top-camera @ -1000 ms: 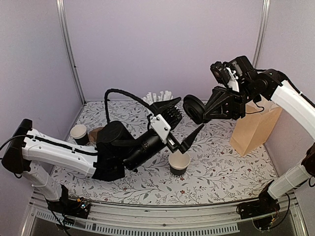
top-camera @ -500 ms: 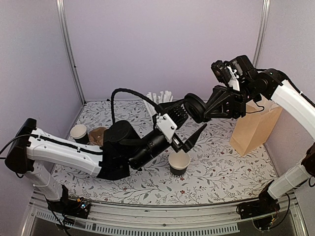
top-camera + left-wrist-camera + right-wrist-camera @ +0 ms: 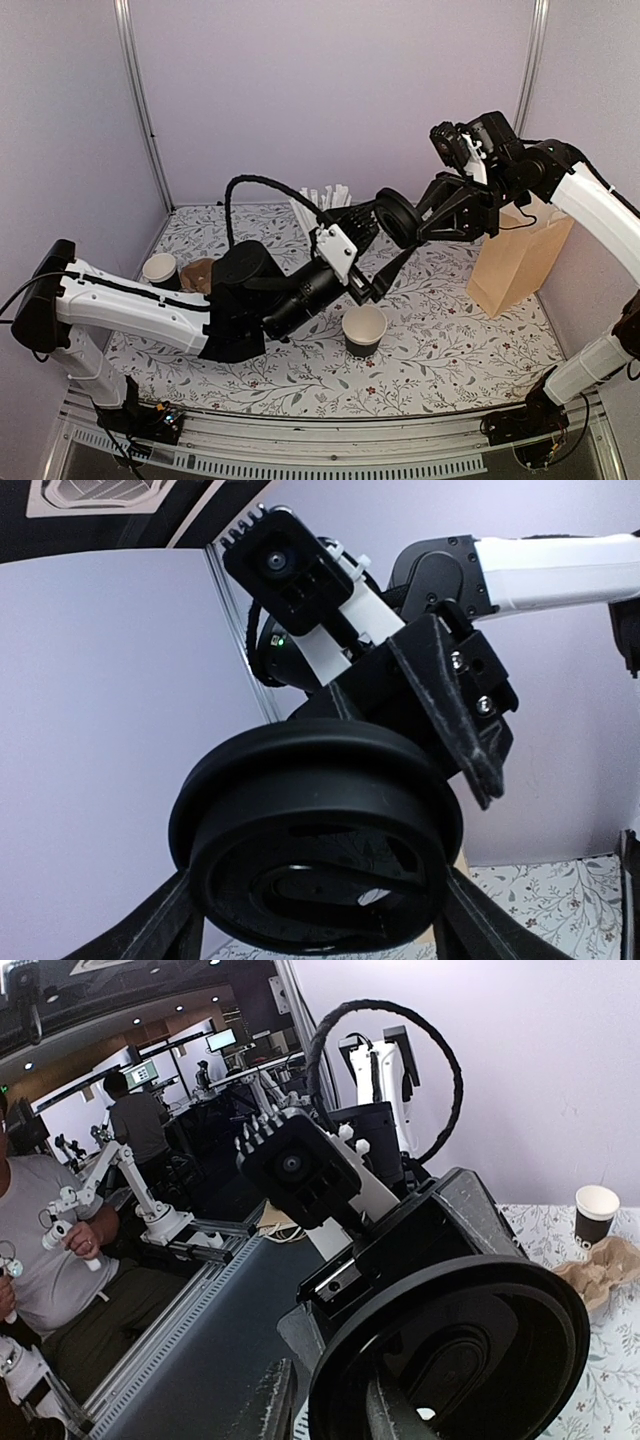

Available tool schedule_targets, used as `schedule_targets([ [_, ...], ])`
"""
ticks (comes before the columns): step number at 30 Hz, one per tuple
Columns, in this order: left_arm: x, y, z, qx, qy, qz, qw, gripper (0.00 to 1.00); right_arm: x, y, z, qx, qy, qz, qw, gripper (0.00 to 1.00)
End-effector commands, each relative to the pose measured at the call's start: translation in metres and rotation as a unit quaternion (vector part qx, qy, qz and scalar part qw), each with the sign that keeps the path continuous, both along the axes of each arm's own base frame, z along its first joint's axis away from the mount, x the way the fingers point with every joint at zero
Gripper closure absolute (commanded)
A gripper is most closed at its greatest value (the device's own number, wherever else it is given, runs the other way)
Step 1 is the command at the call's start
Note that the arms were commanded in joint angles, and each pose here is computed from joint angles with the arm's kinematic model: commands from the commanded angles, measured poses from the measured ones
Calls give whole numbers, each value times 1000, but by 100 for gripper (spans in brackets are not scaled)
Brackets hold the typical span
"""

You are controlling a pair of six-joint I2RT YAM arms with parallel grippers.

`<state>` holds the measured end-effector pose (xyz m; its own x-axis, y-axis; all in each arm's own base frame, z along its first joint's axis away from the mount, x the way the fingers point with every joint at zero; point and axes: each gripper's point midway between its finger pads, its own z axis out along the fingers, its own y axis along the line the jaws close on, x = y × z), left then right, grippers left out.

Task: Pack the takeout coffee

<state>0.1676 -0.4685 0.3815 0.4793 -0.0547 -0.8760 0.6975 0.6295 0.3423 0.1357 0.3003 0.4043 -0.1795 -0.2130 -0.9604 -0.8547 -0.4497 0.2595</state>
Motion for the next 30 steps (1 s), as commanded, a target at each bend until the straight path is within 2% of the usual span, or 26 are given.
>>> schedule_targets([
  [1, 10, 9, -1, -13, 19, 4, 1000, 22, 12, -2, -2, -7, -25, -28, 999, 71],
  [6, 21, 37, -17, -10, 72, 15, 997, 23, 47, -29, -5, -11, -57, -110, 992, 65],
  [10, 27, 55, -35, 23, 138, 12, 990, 23, 78, -42, -71, -95, -126, -200, 967, 62],
  [14, 26, 72, -59, 76, 208, 6, 975, 24, 98, -59, -139, -166, -197, -264, 929, 50],
  [23, 28, 117, -79, 123, 331, 23, 935, 26, 100, -53, -252, -285, -283, -217, 890, 40],
  [27, 26, 131, -77, 108, 348, 29, 931, 27, 106, -41, -290, -313, -294, -186, 884, 35],
  [30, 23, 138, -74, 97, 359, 28, 928, 27, 111, -31, -301, -313, -290, -174, 887, 32],
])
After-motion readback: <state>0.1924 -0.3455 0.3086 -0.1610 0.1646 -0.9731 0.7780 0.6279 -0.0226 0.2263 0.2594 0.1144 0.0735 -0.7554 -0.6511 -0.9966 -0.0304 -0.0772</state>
